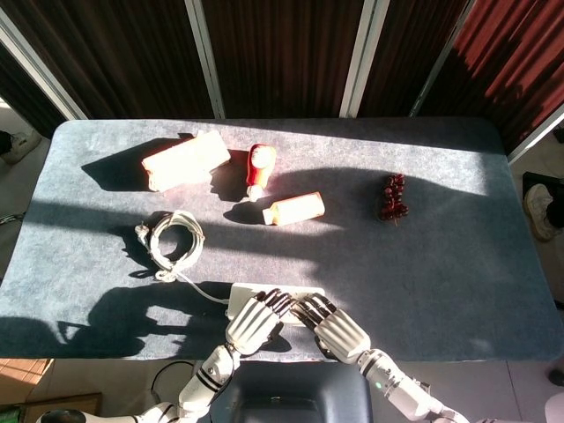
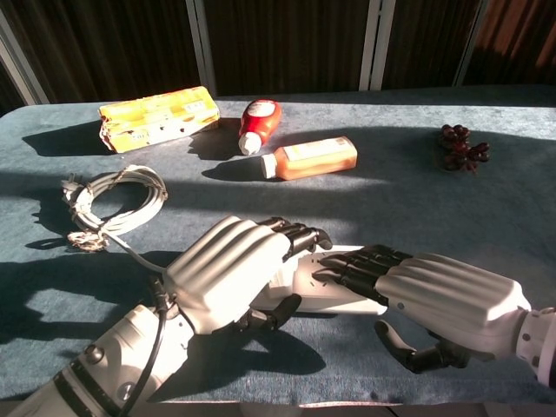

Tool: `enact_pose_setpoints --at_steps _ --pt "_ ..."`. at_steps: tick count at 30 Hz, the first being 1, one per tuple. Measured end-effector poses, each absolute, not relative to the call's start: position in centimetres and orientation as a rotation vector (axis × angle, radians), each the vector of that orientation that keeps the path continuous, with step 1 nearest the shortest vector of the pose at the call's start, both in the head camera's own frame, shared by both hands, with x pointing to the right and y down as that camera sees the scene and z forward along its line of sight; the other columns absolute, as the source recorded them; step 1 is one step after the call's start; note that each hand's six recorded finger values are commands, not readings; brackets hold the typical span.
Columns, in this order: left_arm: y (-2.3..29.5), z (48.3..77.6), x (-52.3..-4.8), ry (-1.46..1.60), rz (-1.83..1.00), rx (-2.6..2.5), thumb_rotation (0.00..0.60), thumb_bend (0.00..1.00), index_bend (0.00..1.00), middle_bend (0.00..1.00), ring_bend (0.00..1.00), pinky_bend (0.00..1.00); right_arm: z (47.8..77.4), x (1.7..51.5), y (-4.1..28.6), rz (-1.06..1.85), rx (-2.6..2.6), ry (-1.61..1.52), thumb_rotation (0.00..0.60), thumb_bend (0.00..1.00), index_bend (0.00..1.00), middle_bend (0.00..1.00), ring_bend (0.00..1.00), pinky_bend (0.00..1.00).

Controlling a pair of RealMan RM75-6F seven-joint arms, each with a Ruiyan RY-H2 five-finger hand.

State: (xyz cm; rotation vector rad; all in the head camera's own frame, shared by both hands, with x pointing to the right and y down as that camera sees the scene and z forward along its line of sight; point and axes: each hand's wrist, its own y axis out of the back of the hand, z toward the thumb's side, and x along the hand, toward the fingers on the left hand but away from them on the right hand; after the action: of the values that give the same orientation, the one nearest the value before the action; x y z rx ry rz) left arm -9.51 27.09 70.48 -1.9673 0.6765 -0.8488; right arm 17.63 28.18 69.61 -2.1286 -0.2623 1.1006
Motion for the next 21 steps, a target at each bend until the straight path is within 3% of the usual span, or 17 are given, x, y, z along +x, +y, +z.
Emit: enact_pose_setpoints --at_steps 21 --pt "26.1 69.3 -9.5 0.704 -0.819 -1.946 0.600 0.57 0.28 0.34 0.34 0.47 69.8 17.4 28.5 1.139 -2.112 -0.227 0.600 0.83 0.02 0.04 0.00 0.01"
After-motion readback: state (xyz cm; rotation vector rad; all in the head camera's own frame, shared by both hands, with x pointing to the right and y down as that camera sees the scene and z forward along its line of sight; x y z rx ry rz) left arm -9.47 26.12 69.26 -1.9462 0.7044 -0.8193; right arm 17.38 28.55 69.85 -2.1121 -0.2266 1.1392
